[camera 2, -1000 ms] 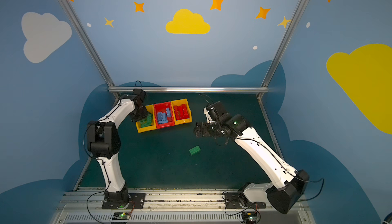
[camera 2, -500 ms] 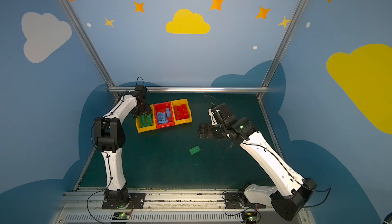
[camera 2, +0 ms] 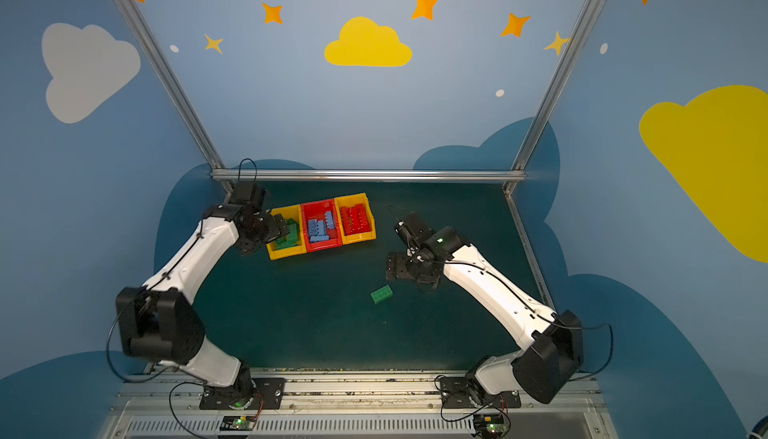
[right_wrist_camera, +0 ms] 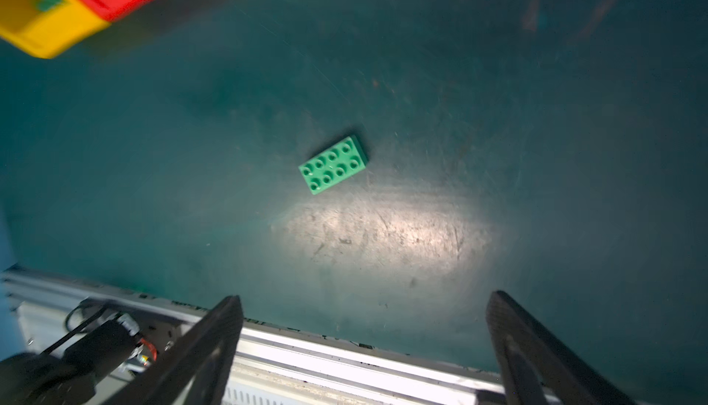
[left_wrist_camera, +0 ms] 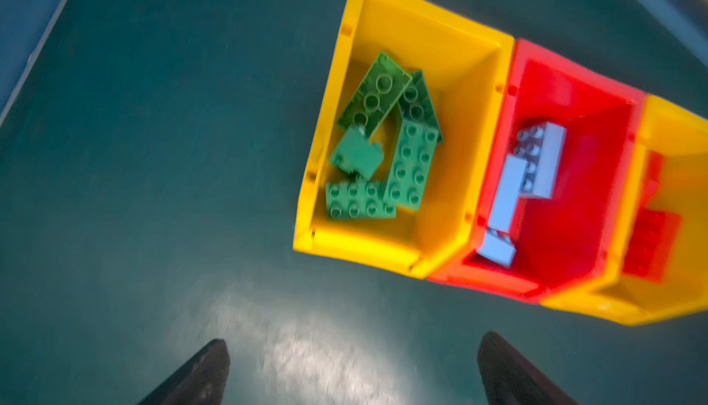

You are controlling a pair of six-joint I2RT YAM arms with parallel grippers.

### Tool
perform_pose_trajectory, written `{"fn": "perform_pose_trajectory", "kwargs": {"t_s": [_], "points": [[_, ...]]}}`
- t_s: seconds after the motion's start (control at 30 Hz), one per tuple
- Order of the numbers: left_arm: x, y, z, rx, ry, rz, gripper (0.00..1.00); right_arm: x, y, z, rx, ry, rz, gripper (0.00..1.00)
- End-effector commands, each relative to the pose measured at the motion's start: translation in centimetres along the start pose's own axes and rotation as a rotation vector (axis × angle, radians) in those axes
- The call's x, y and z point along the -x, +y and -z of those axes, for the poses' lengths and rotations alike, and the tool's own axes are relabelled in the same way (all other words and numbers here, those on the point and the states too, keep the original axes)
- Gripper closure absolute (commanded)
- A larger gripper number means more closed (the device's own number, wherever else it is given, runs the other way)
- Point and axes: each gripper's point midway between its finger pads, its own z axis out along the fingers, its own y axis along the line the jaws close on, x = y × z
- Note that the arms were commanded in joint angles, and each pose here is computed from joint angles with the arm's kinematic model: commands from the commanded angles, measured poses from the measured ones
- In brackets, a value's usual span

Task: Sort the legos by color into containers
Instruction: 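Grasp the last green brick with the right gripper while the left arm draws back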

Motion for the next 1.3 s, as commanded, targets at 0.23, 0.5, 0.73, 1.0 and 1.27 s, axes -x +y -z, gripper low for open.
{"fn": "perform_pose_trajectory", "kwargs": {"t_s": [0.23,0.5,0.73,1.0,1.27], "points": [[-9.8,3.7,4.8,-0.116,-0.008,0.069,0.00,-1.2,1.8,-7.4,-0.004,0.041,-0.291,0.03],[-13.1,5.9,7.2,-0.173,-0.013,0.071,0.00,-1.0,4.3,-10.6,-0.084,0.055,-0.304,0.03],[-13.6,5.2,8.9,-0.261,-0.023,0.063,0.00,-1.6,3.8,-13.4,-0.181,0.070,-0.350,0.07],[-13.8,5.2,9.6,-0.270,-0.018,0.061,0.00,-1.6,3.0,-15.2,-0.249,0.092,-0.328,0.29],[-13.2,5.2,10.1,-0.262,-0.033,0.088,0.00,-1.3,3.5,-15.7,-0.256,0.136,-0.227,0.69]]}}
